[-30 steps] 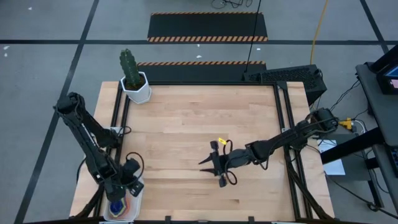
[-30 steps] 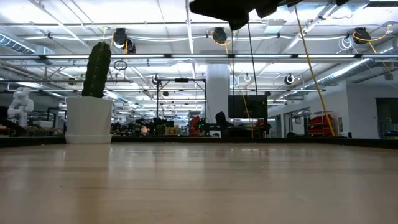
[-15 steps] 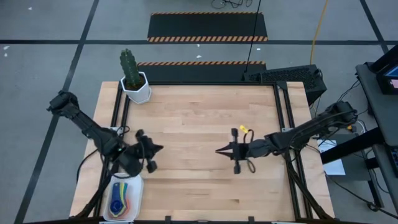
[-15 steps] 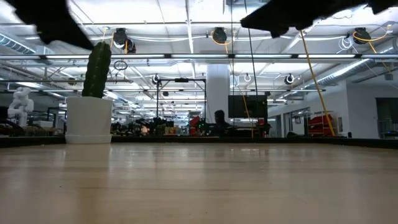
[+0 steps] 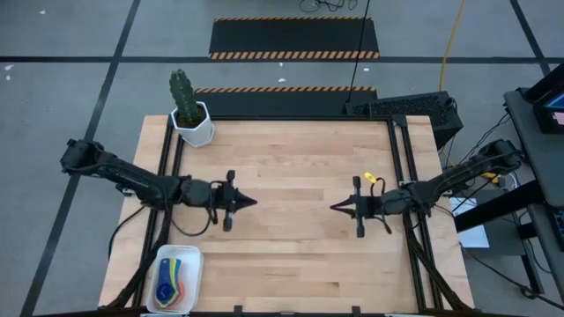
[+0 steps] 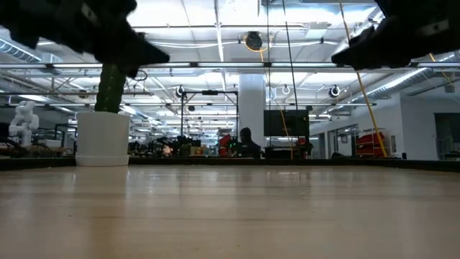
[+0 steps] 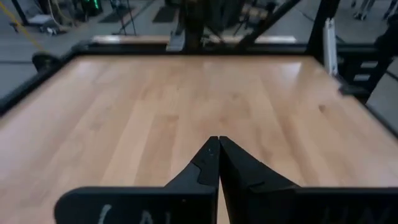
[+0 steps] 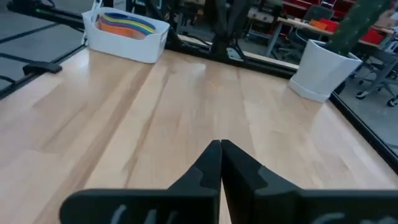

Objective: Nest measuring cups in basket
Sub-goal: Return to Home Position

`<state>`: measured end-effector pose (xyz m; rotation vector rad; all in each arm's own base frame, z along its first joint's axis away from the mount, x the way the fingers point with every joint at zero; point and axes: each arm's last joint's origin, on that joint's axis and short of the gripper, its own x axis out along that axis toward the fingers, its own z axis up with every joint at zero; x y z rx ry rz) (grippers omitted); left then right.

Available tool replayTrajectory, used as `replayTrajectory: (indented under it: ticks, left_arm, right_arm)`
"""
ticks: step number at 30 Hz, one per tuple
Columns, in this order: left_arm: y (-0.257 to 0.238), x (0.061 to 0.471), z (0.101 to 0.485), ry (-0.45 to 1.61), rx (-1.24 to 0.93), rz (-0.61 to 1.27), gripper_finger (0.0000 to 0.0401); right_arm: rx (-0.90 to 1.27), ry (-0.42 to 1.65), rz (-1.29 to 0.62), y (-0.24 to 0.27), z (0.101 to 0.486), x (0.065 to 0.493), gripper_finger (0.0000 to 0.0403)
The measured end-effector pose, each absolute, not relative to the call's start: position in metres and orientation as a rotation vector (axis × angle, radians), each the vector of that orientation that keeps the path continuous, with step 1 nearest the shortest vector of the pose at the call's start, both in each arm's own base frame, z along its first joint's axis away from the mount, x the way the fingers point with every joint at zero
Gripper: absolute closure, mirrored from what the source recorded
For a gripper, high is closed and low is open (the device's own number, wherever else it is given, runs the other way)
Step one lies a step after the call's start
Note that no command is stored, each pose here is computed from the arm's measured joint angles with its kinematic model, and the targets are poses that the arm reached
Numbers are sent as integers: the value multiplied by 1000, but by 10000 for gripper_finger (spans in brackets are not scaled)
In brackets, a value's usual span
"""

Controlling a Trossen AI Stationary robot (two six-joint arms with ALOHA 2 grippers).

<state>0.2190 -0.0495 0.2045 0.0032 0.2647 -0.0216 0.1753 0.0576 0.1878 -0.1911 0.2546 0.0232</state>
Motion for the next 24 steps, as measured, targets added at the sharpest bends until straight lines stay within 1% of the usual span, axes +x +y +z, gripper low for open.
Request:
replayTrajectory:
  ticks: [4, 7, 10, 16, 24]
  left_arm:
    - [-29, 216, 192, 251, 4, -51, 398]
    - [-18, 213, 184, 267, 1, -75, 395]
    - [-10, 211, 181, 268, 4, -98, 394]
    - [-1, 200, 169, 285, -7, -64, 394]
    - [0, 168, 159, 229, -35, -39, 395]
  right_arm:
    - [-192, 247, 21, 51, 173, 161, 402]
    - [-180, 221, 54, 47, 164, 152, 402]
    - [-169, 196, 59, 45, 158, 146, 402]
    - [-188, 202, 57, 41, 147, 137, 403]
    - [-136, 112, 80, 40, 155, 132, 403]
